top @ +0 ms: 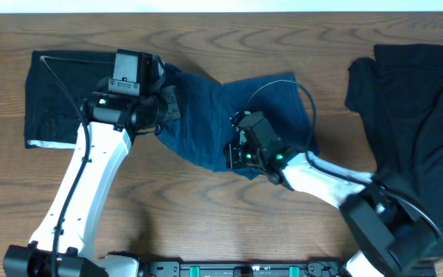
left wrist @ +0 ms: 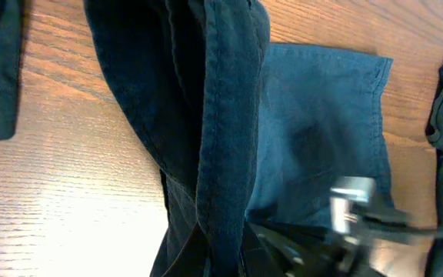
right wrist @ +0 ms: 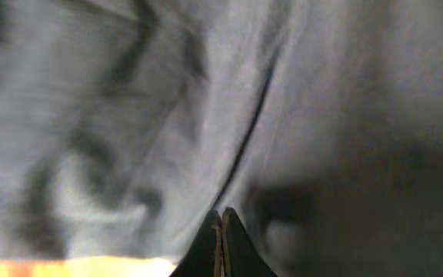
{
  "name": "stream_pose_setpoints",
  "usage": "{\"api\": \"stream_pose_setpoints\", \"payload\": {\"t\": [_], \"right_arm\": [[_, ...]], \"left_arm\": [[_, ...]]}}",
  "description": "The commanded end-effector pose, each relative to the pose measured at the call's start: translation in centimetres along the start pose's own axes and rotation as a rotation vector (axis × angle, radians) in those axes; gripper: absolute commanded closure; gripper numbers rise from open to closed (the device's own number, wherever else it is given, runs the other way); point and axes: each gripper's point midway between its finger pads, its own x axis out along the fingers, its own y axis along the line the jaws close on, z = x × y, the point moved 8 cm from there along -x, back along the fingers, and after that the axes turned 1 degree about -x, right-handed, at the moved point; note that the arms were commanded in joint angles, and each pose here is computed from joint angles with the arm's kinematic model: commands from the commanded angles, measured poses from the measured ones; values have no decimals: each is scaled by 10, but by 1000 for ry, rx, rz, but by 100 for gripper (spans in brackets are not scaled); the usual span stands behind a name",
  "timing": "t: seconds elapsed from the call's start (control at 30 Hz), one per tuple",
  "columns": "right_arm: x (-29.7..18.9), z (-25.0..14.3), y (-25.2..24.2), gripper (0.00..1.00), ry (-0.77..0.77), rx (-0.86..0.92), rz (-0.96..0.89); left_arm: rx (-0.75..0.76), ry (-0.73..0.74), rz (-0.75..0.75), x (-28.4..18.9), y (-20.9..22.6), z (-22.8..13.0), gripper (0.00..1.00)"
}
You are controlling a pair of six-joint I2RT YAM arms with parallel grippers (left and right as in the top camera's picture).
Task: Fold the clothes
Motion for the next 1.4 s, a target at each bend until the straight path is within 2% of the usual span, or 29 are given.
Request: {"api": "stream_pose_setpoints", "payload": {"t": [0.0, 0.2, 0.47, 0.57, 0.7, 0.87, 1.1, 1.2, 1.37], "right_arm": [[20, -15, -10, 99, 45, 46, -29], [21, -10, -2, 99, 68, 47, 87], [-41, 70, 1, 99, -193, 33, 151], [-47, 84, -6, 99, -234, 48, 139], [-37, 84, -12, 99, -245, 60, 119], [-2, 66, -22, 99, -193, 66, 53], [48, 43, -18, 99, -142, 13, 154], [44, 48, -20, 99, -158, 17, 157], [3, 96, -14, 99, -299, 15, 190]], "left_arm": [[-21, -28, -47, -11, -9, 6, 94], [-20, -24, -60, -12, -11, 6, 94], [-20, -22, -59, -12, -11, 5, 94], [-20, -20, -62, -12, -11, 5, 94], [-20, -21, -62, -12, -11, 5, 94], [-25, -30, -67, -12, -12, 7, 94], [-23, -37, -70, -12, -12, 8, 94], [-24, -36, -70, -12, -12, 8, 94], [-24, -36, -70, -12, -12, 8, 94]]}}
